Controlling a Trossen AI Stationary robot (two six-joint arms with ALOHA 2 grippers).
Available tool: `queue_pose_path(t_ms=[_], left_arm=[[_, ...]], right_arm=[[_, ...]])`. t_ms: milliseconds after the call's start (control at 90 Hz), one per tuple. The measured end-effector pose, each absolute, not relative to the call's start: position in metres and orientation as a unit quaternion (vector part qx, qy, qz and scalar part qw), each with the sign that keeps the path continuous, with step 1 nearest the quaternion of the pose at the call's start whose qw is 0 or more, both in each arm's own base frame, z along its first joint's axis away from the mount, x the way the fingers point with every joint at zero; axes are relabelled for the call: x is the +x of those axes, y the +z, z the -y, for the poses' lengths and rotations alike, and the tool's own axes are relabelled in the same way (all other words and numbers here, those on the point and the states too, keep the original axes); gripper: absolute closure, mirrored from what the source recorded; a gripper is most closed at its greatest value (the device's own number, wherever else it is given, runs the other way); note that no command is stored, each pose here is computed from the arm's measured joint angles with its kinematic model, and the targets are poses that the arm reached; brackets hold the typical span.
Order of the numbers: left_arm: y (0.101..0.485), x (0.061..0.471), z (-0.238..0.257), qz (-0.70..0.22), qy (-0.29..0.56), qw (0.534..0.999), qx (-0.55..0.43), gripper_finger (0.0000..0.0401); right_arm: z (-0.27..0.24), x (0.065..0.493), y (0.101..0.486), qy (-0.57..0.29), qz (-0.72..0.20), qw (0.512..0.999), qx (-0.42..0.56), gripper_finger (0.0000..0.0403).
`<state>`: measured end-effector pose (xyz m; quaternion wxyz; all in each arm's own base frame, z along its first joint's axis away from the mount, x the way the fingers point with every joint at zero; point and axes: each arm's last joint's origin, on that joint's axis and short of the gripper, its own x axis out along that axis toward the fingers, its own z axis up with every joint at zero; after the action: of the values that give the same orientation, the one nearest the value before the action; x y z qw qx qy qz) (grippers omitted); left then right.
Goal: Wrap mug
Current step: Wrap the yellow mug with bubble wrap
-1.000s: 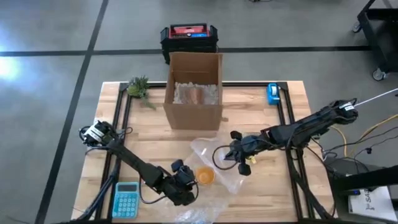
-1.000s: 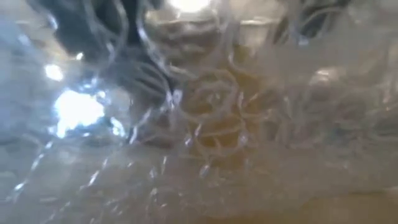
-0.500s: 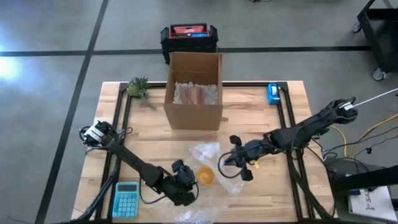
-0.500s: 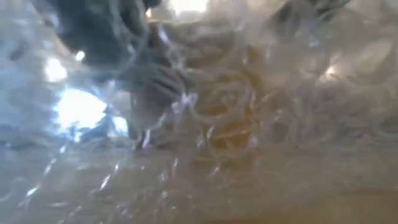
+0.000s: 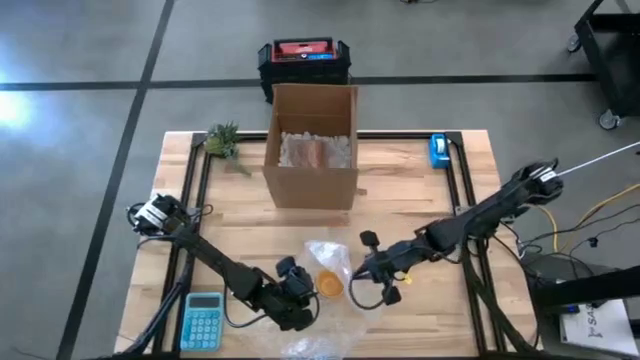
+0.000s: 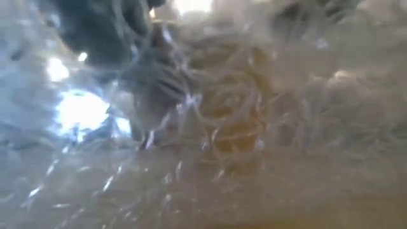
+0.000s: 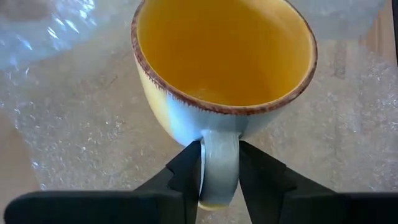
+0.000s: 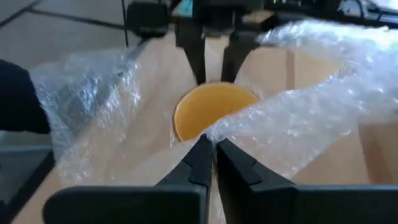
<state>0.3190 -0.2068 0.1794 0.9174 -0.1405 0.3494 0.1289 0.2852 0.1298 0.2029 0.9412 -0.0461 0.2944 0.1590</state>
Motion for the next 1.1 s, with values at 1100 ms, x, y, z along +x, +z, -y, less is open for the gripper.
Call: queue_pose_path(t_ms=[1100], left_arm=[[0.239, 0.304, 0.187, -0.327, 0.193, 0.920, -0.096, 0.0326]], right_arm=[[-0.169, 0.370, 0.182, 0.190, -0.422, 0.878, -0.123, 0.0403]])
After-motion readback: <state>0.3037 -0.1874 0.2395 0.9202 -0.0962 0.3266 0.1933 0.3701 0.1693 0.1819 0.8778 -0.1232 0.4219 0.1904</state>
